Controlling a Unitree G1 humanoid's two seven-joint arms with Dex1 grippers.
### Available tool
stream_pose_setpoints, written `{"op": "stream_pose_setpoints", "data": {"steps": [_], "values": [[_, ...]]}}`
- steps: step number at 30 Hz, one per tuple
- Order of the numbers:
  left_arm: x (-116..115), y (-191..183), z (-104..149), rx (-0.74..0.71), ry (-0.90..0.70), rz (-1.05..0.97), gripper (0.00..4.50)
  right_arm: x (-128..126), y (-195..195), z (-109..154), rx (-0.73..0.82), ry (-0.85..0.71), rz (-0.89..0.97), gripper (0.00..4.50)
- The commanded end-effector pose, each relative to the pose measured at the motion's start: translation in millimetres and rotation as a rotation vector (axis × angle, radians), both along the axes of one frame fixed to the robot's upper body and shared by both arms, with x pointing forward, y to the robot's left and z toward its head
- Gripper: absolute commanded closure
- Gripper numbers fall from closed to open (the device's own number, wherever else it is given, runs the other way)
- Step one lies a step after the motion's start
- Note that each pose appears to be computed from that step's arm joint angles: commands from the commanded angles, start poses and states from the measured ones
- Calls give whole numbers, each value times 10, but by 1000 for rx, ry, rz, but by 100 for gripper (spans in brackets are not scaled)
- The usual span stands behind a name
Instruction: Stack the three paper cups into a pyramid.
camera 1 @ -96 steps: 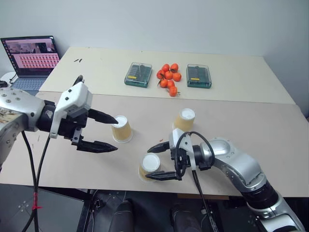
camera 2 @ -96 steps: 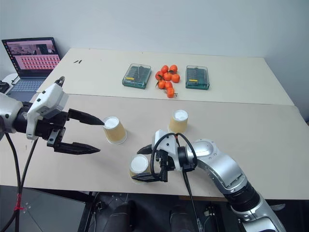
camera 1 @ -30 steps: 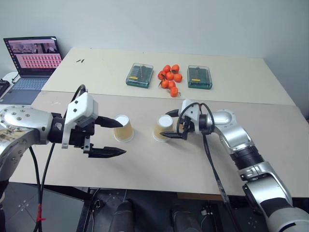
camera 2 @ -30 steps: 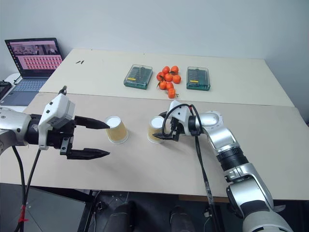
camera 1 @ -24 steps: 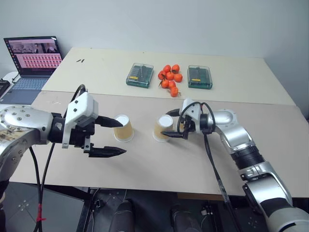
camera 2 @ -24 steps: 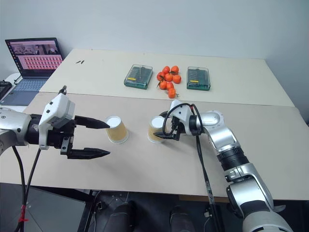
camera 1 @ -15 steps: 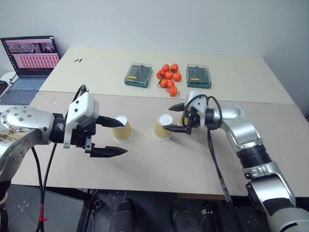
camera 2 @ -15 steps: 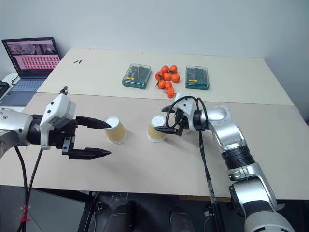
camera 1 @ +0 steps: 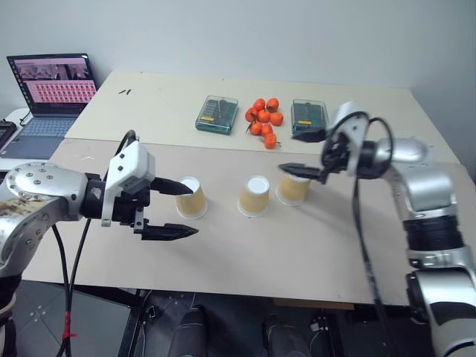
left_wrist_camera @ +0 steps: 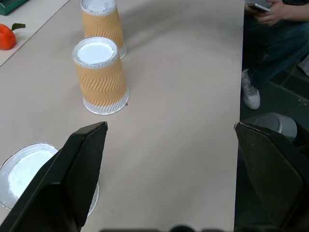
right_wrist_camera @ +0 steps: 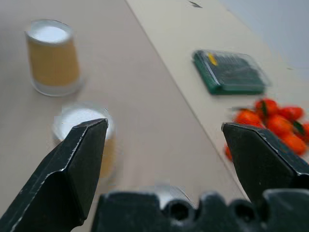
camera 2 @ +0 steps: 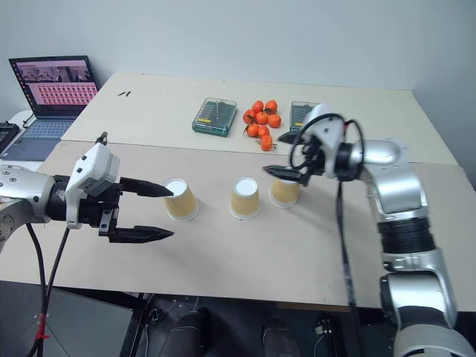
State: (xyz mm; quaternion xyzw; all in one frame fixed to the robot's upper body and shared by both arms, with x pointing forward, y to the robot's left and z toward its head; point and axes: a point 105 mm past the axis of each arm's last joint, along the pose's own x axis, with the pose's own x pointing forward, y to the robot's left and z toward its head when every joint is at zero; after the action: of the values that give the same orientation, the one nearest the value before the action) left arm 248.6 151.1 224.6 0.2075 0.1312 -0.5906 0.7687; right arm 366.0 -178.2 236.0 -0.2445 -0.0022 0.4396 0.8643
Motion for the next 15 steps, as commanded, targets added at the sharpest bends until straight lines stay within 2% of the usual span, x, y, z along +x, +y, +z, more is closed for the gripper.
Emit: {"op": "stream_pose_setpoints", "data": {"steps": [1,7,15], "values": [[-3,-33,83,-10,-46,-21,0,-12,-404,-158,10,31,-99,1],[11,3,99,-17,-40,-18,0,-29,-592,-528,64,103,-144,1],[6,22,134,-25,-50,-3,0,41,-361,-612,111,127,-75,1]]}}
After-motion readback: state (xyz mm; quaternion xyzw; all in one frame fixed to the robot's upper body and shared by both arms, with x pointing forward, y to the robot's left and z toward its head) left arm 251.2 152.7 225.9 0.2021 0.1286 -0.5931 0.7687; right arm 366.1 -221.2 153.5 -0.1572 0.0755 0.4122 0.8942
